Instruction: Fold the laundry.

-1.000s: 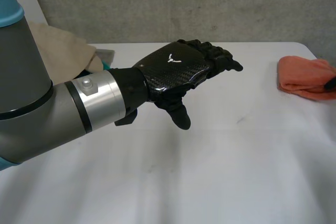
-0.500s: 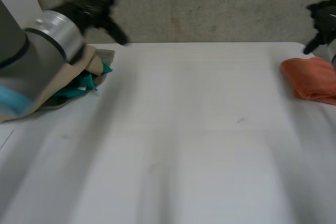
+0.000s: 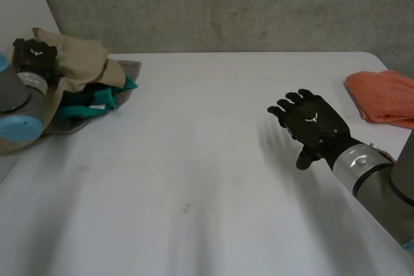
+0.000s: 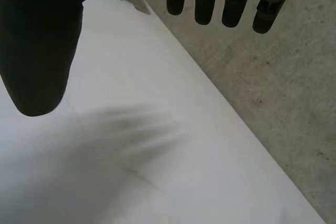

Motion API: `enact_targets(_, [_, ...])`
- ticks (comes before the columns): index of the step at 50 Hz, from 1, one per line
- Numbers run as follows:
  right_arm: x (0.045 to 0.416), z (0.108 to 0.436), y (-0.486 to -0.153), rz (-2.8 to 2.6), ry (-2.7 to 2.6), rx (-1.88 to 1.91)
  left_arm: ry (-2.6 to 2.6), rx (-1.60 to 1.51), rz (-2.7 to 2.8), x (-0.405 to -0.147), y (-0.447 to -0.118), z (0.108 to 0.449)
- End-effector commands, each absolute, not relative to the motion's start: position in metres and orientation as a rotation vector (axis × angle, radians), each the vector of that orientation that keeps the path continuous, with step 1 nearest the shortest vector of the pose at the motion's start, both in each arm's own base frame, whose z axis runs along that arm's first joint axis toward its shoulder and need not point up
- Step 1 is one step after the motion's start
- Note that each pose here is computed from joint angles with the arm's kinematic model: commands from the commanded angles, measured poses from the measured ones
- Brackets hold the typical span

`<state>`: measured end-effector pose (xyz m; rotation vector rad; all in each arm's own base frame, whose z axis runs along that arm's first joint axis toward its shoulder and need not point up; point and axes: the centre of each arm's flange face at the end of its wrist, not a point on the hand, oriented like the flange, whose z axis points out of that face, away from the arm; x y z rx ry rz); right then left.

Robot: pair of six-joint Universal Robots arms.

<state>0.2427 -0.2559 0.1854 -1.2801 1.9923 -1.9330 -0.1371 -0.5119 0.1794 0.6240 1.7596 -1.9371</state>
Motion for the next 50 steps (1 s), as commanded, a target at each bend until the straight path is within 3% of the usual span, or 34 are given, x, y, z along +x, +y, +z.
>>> enact_targets(1, [0.239,0.193,-0.262,-1.983,1.992,-1.247,1.564,0.521,-2.314,-0.215,-0.446,0.288])
enact_targets(6, [0.234,0.202,-0.266,-2.044,2.035,-1.182,1.545,0.562,-2.577,-0.270,-0.369,0.336])
enact_targets(10, [0.229,0.214,-0.270,-2.102,2.065,-1.096,1.677,0.745,-2.776,-0.325,-0.291,0.340])
enact_targets(12, [0.224,0.218,-0.274,-2.123,2.082,-1.049,1.796,0.913,-2.812,-0.353,-0.251,0.322])
enact_targets(16, [0.212,0.224,-0.282,-2.154,2.107,-0.977,1.973,1.145,-2.738,-0.383,-0.206,0.283])
enact_targets(21, [0.208,0.223,-0.284,-2.143,2.121,-0.935,2.254,1.383,-2.391,-0.407,-0.182,0.205])
enact_targets(25, [0.208,0.221,-0.283,-2.130,2.125,-0.942,2.373,1.507,-2.134,-0.413,-0.159,0.186])
enact_targets(30, [0.205,0.221,-0.285,-2.131,2.136,-0.936,2.352,1.433,-2.199,-0.406,-0.166,0.230])
enact_targets(31, [0.206,0.221,-0.284,-2.128,2.138,-0.940,2.306,1.337,-2.291,-0.397,-0.180,0.254])
enact_targets(35, [0.205,0.219,-0.283,-2.115,2.155,-0.935,2.191,1.084,-2.419,-0.361,-0.229,0.294])
enact_targets(39, [0.213,0.212,-0.269,-2.030,2.169,-0.973,2.107,0.880,-2.445,-0.326,-0.277,0.309])
enact_targets(42, [0.226,0.206,-0.251,-1.942,2.157,-1.028,2.086,0.803,-2.403,-0.305,-0.305,0.309])
enact_targets(47, [0.247,0.195,-0.218,-1.800,2.122,-1.124,2.158,0.904,-2.141,-0.275,-0.350,0.258])
enact_targets(50, [0.258,0.186,-0.201,-1.753,2.083,-1.178,2.175,1.009,-2.045,-0.273,-0.357,0.234])
